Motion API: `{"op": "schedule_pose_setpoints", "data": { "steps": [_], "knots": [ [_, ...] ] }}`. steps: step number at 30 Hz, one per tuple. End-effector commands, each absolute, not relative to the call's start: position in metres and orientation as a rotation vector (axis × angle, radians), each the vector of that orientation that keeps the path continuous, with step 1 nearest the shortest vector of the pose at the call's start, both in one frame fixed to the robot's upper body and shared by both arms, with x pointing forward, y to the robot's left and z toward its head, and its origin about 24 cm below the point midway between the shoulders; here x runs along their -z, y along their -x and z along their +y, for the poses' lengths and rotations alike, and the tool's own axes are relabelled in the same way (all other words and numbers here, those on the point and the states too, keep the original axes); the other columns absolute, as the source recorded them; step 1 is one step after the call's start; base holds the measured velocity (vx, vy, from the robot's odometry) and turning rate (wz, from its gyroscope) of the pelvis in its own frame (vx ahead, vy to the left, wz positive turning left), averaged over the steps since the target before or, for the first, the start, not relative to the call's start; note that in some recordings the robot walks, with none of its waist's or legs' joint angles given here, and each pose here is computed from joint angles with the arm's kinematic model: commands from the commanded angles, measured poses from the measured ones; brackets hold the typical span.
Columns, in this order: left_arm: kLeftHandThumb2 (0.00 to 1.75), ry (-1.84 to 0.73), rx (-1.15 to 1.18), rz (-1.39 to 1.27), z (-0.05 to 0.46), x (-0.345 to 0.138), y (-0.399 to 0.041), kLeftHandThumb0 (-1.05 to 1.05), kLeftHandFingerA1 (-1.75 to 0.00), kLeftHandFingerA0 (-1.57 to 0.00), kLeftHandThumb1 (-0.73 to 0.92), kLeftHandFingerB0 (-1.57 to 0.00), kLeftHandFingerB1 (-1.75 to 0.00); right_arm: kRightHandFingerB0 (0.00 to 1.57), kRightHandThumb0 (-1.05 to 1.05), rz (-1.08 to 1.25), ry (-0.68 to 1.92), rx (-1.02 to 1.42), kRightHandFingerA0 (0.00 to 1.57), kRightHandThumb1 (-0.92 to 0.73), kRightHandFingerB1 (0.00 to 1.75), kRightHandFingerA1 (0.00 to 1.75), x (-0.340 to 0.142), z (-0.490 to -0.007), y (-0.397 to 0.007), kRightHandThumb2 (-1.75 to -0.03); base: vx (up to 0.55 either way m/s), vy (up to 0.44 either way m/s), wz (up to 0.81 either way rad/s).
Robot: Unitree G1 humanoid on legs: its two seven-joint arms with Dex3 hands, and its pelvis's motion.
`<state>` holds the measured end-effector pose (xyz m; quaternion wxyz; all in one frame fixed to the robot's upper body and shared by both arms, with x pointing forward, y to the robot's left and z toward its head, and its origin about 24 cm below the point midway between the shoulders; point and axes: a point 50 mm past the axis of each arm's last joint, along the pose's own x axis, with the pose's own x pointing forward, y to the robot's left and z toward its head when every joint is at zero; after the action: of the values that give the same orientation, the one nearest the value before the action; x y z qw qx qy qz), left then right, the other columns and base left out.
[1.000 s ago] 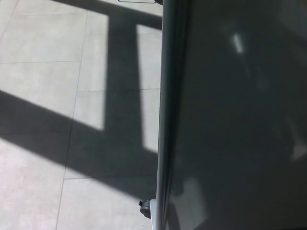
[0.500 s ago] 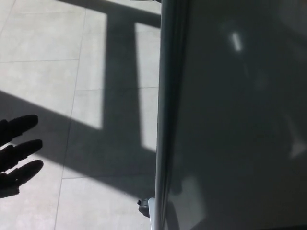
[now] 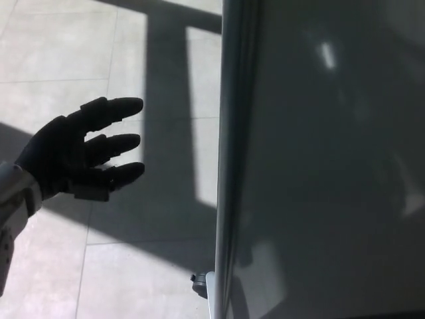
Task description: A white board is being place on the right hand side and parallel to the robot and the robot uses its left hand to grab on the leftside of the whiteboard and drag the whiteboard from the right hand side to the left hand side
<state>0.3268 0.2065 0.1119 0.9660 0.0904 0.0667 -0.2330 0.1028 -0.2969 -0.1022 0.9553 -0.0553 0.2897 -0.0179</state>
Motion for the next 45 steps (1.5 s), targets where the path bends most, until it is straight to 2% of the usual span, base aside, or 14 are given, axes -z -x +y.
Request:
{"op": "schedule_pose_setpoints", "data": {
  "steps": [1,6,8,9,12,13,18,19,21,26,27,28,44,45],
  "knots": [
    [0.51,-0.217,0.465,0.181,0.197,-0.111,-0.341,-0.42,-0.33,-0.21,0.38,-0.19,-0.29,0.21,-0.45,0.576,0.111,0.052,0.66,-0.77,0.61,0.94,0.1,-0.301,-0.102,-0.85,0.0,0.0,0.0],
    [0.52,-0.25,0.498,0.175,0.184,-0.112,-0.355,-0.46,-0.33,-0.21,0.38,-0.16,-0.29,0.19,-0.44,0.571,0.122,0.048,0.68,-0.76,0.62,0.94,0.099,-0.302,-0.102,-0.87,0.0,0.0,0.0],
    [0.77,-0.289,0.545,0.185,0.175,-0.115,-0.36,-0.3,-0.47,0.0,0.13,0.0,-0.48,0.22,-0.45,0.572,0.11,0.056,0.66,-0.74,0.64,0.94,0.099,-0.302,-0.104,-0.86,0.0,0.0,0.0],
    [0.53,-0.269,0.574,0.201,0.172,-0.116,-0.362,-0.55,-0.3,-0.12,0.39,-0.08,-0.26,0.2,-0.45,0.567,0.108,0.049,0.62,-0.73,0.65,0.96,0.099,-0.302,-0.104,-0.89,0.0,0.0,0.0],
    [0.53,-0.256,0.643,0.22,0.168,-0.116,-0.363,-0.58,-0.28,-0.06,0.4,-0.01,-0.26,0.21,-0.45,0.565,0.097,0.05,0.67,-0.72,0.66,0.98,0.099,-0.302,-0.104,-0.89,0.0,0.0,0.0],
    [0.74,-0.255,0.656,0.229,0.167,-0.117,-0.364,-0.5,-0.26,0.0,0.32,0.0,-0.23,0.21,-0.48,0.565,0.09,0.05,0.65,-0.74,0.66,0.96,0.099,-0.302,-0.104,-0.87,0.0,0.0,0.0],
    [0.73,-0.25,0.701,0.26,0.158,-0.118,-0.367,-0.55,-0.34,-0.1,0.36,0.0,-0.12,0.22,-0.47,0.569,0.067,0.06,0.67,-0.73,0.65,0.95,0.099,-0.302,-0.105,-0.86,0.0,0.0,0.0],
    [0.54,-0.237,0.708,0.273,0.152,-0.117,-0.368,-0.6,-0.29,-0.1,0.37,0.0,-0.12,0.21,-0.47,0.564,0.081,0.05,0.66,-0.73,0.65,0.97,0.098,-0.302,-0.105,-0.86,0.0,0.0,0.0],
    [0.67,-0.241,0.714,0.269,0.149,-0.119,-0.367,-0.58,-0.19,-0.02,0.32,0.0,-0.06,0.21,-0.48,0.561,0.082,0.049,0.65,-0.74,0.65,0.97,0.098,-0.301,-0.107,-0.86,0.0,0.0,0.0],
    [0.57,-0.283,0.745,0.263,0.138,-0.123,-0.365,-0.72,-0.29,-0.1,0.39,0.0,-0.08,0.22,-0.5,0.552,0.074,0.044,0.63,-0.73,0.67,0.98,0.098,-0.302,-0.108,-0.86,0.0,0.0,0.0],
    [0.76,-0.28,0.757,0.267,0.135,-0.122,-0.365,-0.63,-0.36,-0.13,0.4,0.0,-0.02,0.23,-0.51,0.553,0.078,0.045,0.65,-0.72,0.67,0.98,0.098,-0.302,-0.108,-0.85,0.0,0.0,0.0],
    [0.55,-0.287,0.765,0.264,0.132,-0.122,-0.365,-0.7,-0.3,-0.11,0.38,0.0,-0.12,0.21,-0.5,0.551,0.075,0.04,0.68,-0.72,0.67,1.0,0.098,-0.302,-0.108,-0.87,0.0,0.0,0.0],
    [0.53,-0.319,0.789,0.297,0.105,-0.116,-0.361,-0.6,-0.29,-0.06,0.42,0.0,-0.11,0.2,-0.53,0.567,0.081,0.021,0.73,-0.72,0.66,0.96,0.099,-0.299,-0.111,-0.85,0.0,0.0,0.0],
    [0.75,-0.307,0.787,0.302,0.106,-0.116,-0.362,-0.58,-0.25,-0.09,0.38,0.0,-0.09,0.22,-0.55,0.571,0.084,0.018,0.7,-0.71,0.66,0.94,0.1,-0.299,-0.111,-0.81,0.0,0.0,0.0]
  ]
}}
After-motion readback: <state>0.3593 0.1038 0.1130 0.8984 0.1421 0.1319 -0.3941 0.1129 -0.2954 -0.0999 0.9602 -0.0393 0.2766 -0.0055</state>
